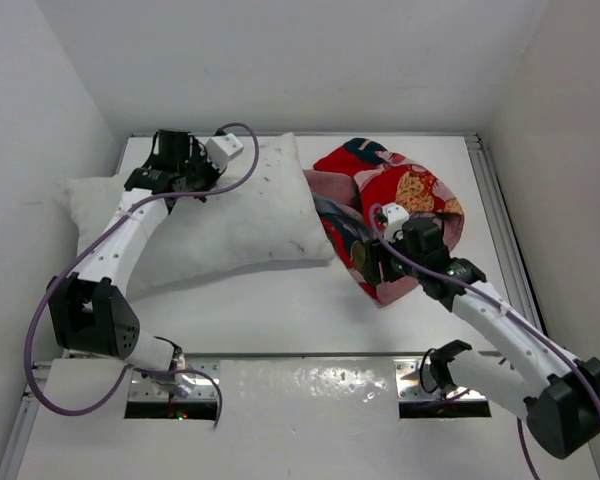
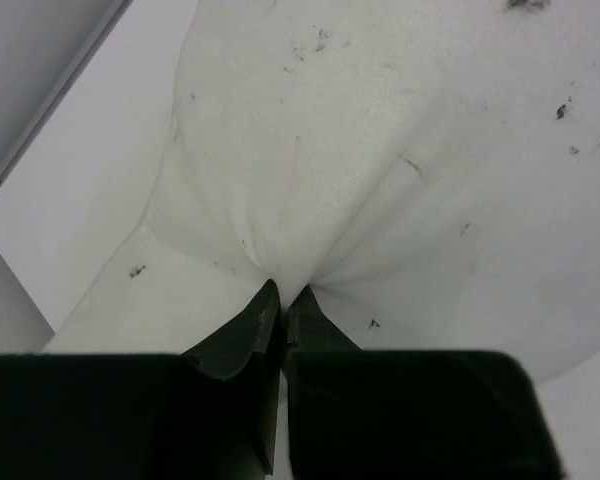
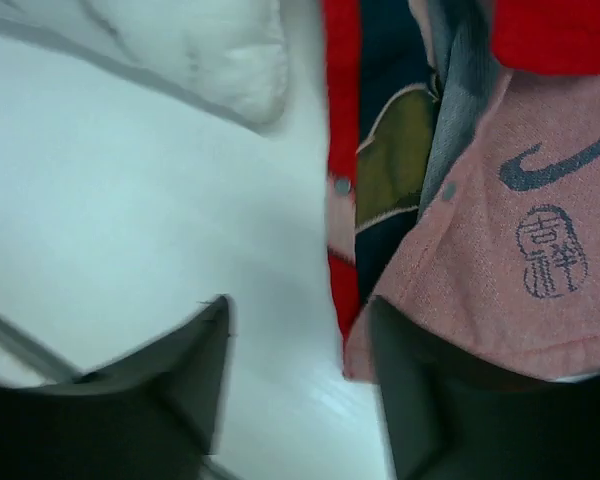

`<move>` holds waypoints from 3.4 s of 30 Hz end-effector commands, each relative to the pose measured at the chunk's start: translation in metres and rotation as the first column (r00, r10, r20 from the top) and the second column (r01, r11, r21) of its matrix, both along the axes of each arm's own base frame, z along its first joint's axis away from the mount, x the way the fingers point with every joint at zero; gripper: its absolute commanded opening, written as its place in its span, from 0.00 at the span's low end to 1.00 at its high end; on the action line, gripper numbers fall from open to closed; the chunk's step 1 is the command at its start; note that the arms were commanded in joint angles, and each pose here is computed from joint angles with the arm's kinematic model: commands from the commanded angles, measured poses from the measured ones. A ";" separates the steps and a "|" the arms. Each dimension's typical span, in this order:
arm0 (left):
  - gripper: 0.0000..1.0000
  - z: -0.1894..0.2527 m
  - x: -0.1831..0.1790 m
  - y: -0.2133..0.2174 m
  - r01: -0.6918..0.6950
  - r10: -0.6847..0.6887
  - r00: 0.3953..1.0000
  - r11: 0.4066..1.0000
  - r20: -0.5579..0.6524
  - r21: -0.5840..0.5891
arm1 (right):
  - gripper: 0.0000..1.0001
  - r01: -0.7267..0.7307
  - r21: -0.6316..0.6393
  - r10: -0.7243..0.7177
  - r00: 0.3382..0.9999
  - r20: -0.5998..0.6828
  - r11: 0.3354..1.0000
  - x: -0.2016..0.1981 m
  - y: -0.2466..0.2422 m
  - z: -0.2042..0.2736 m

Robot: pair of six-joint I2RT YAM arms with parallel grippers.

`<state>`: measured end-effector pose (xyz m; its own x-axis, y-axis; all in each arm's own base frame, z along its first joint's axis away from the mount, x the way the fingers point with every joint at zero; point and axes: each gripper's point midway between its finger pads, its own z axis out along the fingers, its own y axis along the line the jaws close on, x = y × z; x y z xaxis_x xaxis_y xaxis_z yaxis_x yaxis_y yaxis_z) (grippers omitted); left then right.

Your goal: Put the pillow into the pillowcase

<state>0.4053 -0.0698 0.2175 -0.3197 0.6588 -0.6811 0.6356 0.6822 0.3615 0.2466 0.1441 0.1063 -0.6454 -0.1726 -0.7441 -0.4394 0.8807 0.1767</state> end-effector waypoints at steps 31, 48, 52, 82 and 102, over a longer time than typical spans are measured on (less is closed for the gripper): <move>0.00 0.059 -0.063 -0.070 0.353 -0.350 0.926 0.936 0.140 0.005 | 0.00 0.349 0.103 -0.330 0.930 -0.164 0.931 0.172 0.012 -0.053; 0.00 0.005 -0.094 -0.140 0.623 -0.623 0.782 0.782 -0.022 0.020 | 0.00 0.129 0.125 -0.149 0.975 0.163 0.984 0.118 0.029 0.086; 0.00 0.022 -0.048 -0.134 0.475 -0.473 0.879 0.880 0.056 -0.026 | 0.00 0.052 0.060 -0.062 0.982 0.177 0.997 0.088 0.027 0.088; 0.81 0.006 -0.017 -0.142 0.251 -0.249 0.968 0.962 0.032 -0.109 | 0.00 -0.169 0.368 0.164 0.985 0.047 0.914 0.045 0.108 0.093; 1.00 -0.099 -0.159 -0.185 0.741 -0.921 0.379 0.359 0.088 0.568 | 0.00 0.075 0.470 -0.062 0.997 -0.044 0.880 0.054 0.091 0.066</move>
